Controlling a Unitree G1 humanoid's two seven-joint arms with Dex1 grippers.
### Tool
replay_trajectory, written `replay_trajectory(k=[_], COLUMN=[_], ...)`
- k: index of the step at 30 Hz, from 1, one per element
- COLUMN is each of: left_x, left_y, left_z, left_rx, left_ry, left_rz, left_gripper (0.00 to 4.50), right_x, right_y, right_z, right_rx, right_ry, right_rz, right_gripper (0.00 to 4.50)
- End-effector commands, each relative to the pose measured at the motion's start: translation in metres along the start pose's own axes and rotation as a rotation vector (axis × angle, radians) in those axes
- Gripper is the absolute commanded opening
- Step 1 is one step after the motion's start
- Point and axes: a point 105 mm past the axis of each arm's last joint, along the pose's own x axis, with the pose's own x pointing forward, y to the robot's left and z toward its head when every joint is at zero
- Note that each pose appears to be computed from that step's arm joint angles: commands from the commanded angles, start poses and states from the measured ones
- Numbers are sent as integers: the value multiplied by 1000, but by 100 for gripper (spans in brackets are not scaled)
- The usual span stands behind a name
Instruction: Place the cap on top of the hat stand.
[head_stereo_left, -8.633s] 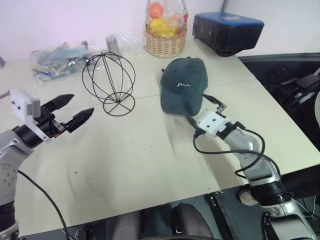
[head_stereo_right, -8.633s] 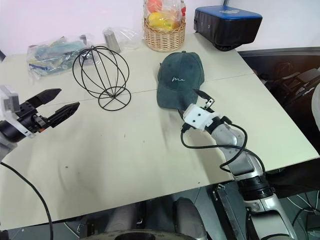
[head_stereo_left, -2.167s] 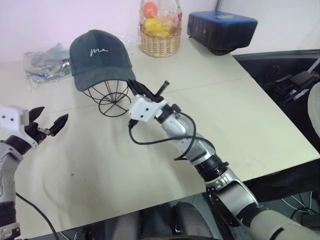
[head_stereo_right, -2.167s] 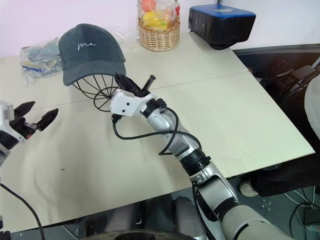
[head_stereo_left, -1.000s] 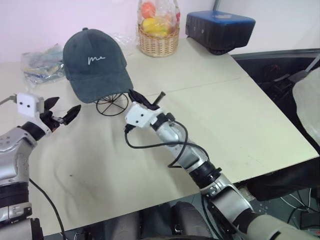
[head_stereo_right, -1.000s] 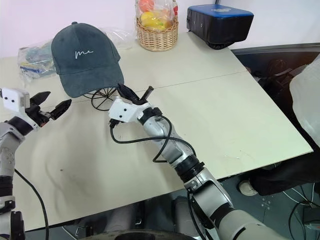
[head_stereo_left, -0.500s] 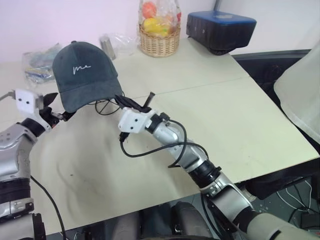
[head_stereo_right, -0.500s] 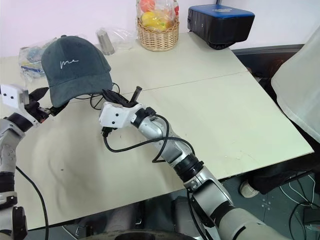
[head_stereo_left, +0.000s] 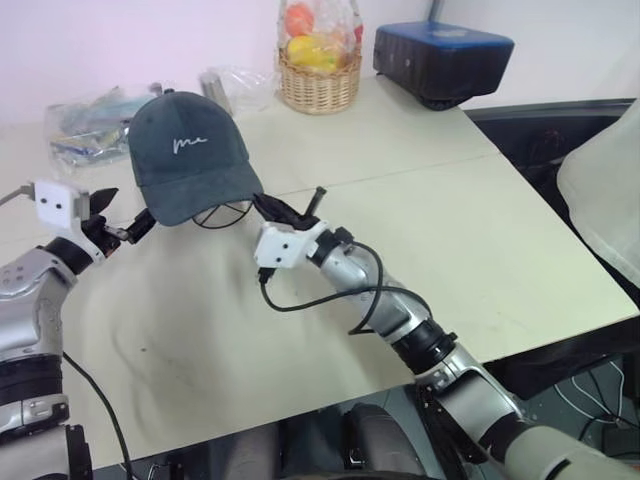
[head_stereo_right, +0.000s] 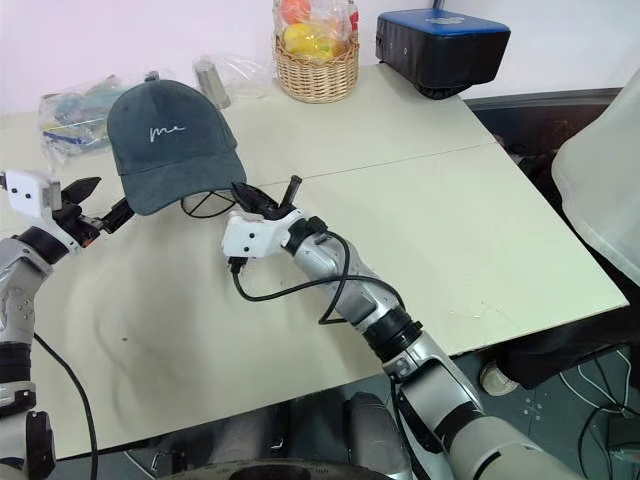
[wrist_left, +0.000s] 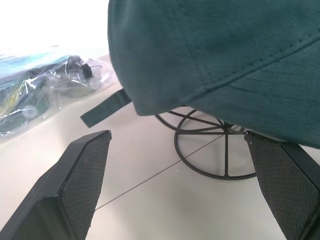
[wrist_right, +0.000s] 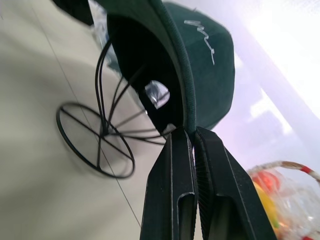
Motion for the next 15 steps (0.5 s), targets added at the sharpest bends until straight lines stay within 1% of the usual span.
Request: replay_trajectory(k=[1,5,8,13,15], left_x=[2,4,5,8,8], left_y=[2,3,2,2,1], left_z=[20,22,23,23,23], left_rx=[50,53,54,55,54], left_ry=[-54,-54,-54,-55,-56], left_rz=[-3,-7,-12,-17,-19], left_gripper=[450,450,450,450,450], right_x=[0,-3,-5,-8,-9], right_y=[0,5,7,8,10], right_z=[9,5,2,4,6], right_rx=[-63,-91,-29,47,65], right_ry=[-32,-21,-3,-13,-22], right_rz=[-9,9,9,30,40], right_gripper=[2,2,2,2,66])
